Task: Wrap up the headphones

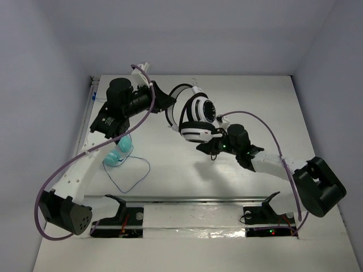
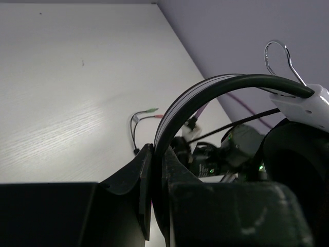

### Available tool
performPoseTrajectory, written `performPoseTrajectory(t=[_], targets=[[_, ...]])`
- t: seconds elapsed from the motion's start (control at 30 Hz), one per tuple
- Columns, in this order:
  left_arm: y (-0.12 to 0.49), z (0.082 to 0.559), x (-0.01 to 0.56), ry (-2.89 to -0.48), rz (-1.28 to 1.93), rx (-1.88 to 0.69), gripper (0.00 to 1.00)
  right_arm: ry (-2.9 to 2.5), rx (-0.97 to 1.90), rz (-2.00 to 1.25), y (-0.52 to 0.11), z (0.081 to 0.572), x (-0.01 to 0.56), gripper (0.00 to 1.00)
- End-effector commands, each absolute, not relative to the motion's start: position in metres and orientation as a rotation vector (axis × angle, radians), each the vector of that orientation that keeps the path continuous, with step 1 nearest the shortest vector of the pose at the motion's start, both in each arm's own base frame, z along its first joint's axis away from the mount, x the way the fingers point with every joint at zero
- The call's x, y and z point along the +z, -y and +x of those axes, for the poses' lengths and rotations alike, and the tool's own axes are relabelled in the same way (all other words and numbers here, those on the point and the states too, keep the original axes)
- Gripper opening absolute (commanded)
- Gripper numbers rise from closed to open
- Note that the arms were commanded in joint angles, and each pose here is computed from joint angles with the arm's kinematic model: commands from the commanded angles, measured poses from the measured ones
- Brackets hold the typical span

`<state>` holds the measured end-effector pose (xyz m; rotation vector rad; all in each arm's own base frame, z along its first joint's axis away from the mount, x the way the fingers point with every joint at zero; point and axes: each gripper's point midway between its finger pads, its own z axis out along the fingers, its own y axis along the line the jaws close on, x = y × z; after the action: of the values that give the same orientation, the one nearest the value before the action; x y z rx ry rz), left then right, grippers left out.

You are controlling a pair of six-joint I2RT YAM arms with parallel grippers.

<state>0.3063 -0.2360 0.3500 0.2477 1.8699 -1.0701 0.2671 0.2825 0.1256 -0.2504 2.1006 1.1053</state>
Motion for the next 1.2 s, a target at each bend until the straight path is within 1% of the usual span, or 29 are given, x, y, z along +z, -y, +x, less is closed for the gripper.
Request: performPoseTrajectory(t=[0.0, 0.13, 0.2, 0.3, 0.4, 0.57, 0.63, 0.77, 0.8, 0.87, 0.9, 0.97, 1.03, 1.1, 1.13, 1.17], targets=[[0.234, 0.314, 0.428, -1.661, 0.158, -1.155, 0.00, -1.954, 1.241, -0.305, -0.305, 0.264, 0.154, 0.25], [0.226, 0.326, 0.437, -1.633, 0.041, -1.184, 0.00, -1.982, 1.265, -0.308, -0.320, 0.254, 0.140, 0.26], [0.218, 0.336, 0.437, -1.611, -0.046, -1.181, 0.00, -2.005, 1.282, -0.346, -0.336, 0.240, 0.133, 0.27], [0.197, 0.358, 0.431, -1.608, -0.170, -1.056, 0.00, -2.041, 1.297, -0.391, -0.355, 0.219, 0.123, 0.26], [0.174, 0.374, 0.423, -1.606, -0.266, -0.903, 0.00, -2.050, 1.335, -0.409, -0.363, 0.199, 0.121, 0.23], [0.129, 0.399, 0.407, -1.569, -0.432, -0.676, 0.00, -2.096, 1.370, -0.447, -0.364, 0.171, 0.113, 0.12], [0.122, 0.405, 0.399, -1.560, -0.469, -0.638, 0.00, -2.123, 1.382, -0.478, -0.366, 0.157, 0.112, 0.09], [0.115, 0.421, 0.367, -1.587, -0.546, -0.582, 0.00, -2.158, 1.376, -0.521, -0.369, 0.139, 0.117, 0.05], [0.112, 0.428, 0.353, -1.611, -0.565, -0.538, 0.00, -2.153, 1.382, -0.530, -0.373, 0.137, 0.124, 0.05], [0.099, 0.436, 0.326, -1.658, -0.612, -0.424, 0.00, -2.188, 1.371, -0.576, -0.373, 0.122, 0.128, 0.01], [0.094, 0.440, 0.308, -1.690, -0.623, -0.363, 0.00, -2.176, 1.371, -0.593, -0.379, 0.119, 0.139, 0.00], [0.081, 0.438, 0.292, -1.697, -0.650, -0.252, 0.00, -2.225, 1.285, -0.622, -0.370, 0.113, 0.141, 0.00], [0.088, 0.430, 0.272, -1.732, -0.628, -0.193, 0.00, -2.254, 1.213, -0.648, -0.364, 0.110, 0.153, 0.00], [0.087, 0.423, 0.254, -1.760, -0.624, -0.091, 0.00, -2.213, 1.163, -0.658, -0.354, 0.115, 0.175, 0.00], [0.101, 0.417, 0.246, -1.783, -0.593, -0.073, 0.00, -2.203, 1.110, -0.676, -0.349, 0.119, 0.186, 0.00], [0.101, 0.413, 0.238, -1.790, -0.584, -0.017, 0.00, -2.195, 1.081, -0.682, -0.346, 0.122, 0.194, 0.00]])
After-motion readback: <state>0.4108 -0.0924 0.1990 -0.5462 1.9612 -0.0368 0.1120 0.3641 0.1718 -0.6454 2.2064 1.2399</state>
